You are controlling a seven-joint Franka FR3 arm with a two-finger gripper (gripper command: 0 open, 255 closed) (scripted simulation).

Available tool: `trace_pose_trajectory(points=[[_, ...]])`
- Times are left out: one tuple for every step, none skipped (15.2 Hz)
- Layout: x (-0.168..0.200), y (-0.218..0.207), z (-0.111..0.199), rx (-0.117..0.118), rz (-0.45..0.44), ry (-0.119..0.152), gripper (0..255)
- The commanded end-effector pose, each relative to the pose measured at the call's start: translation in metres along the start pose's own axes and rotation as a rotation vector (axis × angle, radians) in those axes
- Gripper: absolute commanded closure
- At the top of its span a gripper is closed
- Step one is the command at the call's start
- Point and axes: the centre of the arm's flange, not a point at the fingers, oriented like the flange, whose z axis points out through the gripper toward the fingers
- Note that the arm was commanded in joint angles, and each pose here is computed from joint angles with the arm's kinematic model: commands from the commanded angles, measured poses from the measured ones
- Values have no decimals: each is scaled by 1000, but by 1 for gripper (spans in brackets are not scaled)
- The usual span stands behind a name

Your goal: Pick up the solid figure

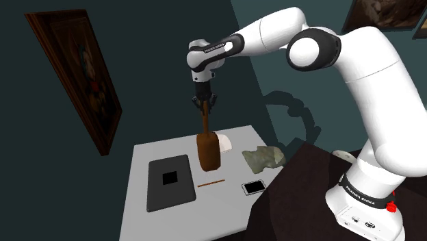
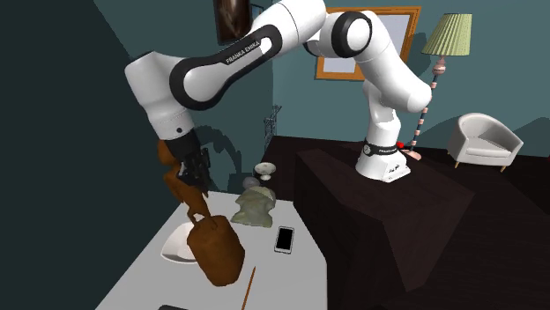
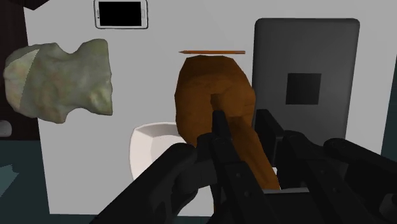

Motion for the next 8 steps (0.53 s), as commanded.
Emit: trace_pose_trajectory(points=[[-3,-1,-13,2,-1,3,255],[-4,-1,-18,2,-1,3,255],[-6,0,-23,2,-1,3,255],[-7,0,-28,2,-1,3,255],[-9,0,-33,2,-1,3,255],[-10,0,-38,2,-1,3,255],[-11,0,-43,2,-1,3,255],[-11,1,-44,2,-1,3,255]])
